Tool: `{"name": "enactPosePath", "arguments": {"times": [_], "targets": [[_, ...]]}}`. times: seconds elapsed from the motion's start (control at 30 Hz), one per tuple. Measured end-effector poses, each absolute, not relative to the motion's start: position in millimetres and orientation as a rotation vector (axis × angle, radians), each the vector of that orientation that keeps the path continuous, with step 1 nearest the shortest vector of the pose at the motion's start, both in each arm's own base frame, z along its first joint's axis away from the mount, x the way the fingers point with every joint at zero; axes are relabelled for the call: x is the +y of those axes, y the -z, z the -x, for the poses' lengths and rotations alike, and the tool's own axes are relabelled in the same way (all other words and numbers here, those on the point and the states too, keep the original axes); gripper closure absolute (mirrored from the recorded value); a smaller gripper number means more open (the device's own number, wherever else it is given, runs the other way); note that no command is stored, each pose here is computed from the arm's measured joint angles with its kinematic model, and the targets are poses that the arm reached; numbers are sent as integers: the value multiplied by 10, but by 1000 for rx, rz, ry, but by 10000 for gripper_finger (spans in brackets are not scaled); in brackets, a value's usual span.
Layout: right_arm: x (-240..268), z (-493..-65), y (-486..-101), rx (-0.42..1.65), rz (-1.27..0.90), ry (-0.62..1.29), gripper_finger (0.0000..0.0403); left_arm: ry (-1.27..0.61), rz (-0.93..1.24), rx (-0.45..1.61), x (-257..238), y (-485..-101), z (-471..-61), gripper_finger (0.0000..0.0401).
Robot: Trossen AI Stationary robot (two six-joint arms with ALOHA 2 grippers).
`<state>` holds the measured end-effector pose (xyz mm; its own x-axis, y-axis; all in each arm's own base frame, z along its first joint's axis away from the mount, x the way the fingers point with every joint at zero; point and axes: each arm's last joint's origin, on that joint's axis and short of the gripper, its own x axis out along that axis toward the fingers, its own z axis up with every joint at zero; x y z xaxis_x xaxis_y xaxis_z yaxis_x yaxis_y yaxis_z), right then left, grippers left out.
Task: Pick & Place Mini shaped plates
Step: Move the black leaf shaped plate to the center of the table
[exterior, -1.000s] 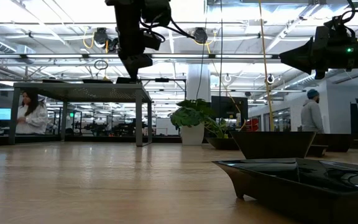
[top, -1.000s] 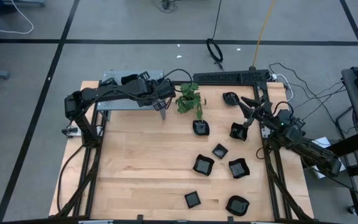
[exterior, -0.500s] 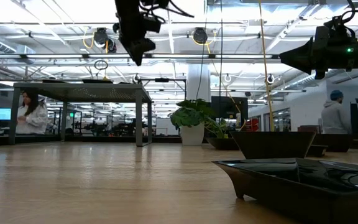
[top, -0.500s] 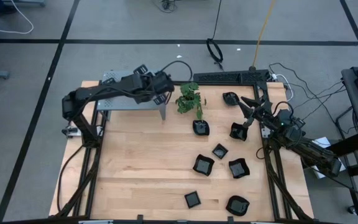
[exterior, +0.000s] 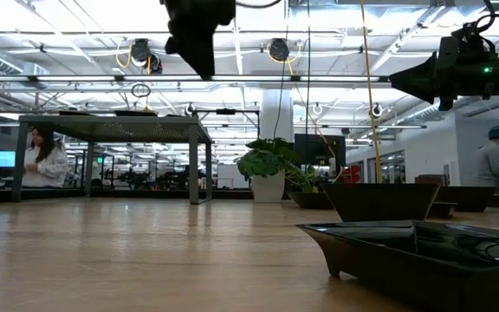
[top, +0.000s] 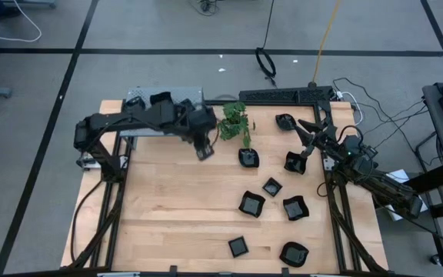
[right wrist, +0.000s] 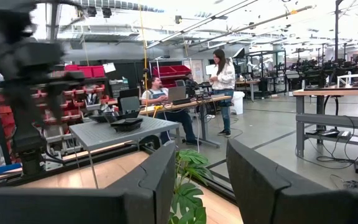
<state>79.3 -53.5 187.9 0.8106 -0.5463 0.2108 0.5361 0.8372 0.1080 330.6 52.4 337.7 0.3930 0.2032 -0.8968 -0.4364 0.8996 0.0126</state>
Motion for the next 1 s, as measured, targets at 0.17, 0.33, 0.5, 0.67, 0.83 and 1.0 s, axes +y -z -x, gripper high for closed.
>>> {"name": "enactPosePath", "arguments": {"times": [0.17, 0.33, 0.5, 0.67, 0.83, 1.0], "targets": [[-535, -792, -1879, -239, -44, 579, 273, -375, 63, 1177, 141, -3352, -3268, 298], [-535, -792, -1880, -239, -44, 578, 273, -394, -40, 1182, -115, -3359, -3229, 303], [-535, -793, -1879, -238, -44, 578, 273, -437, -15, 1114, -228, -3537, -3049, 304], [-535, -793, -1880, -239, -44, 579, 273, -476, 93, 1024, -247, -3803, -2742, 304], [-537, -795, -1872, -230, -47, 579, 273, -444, 149, 941, -296, -4025, -2455, 304], [-537, -796, -1871, -229, -47, 579, 273, -443, 206, 927, -365, -4127, -2209, 304]]}}
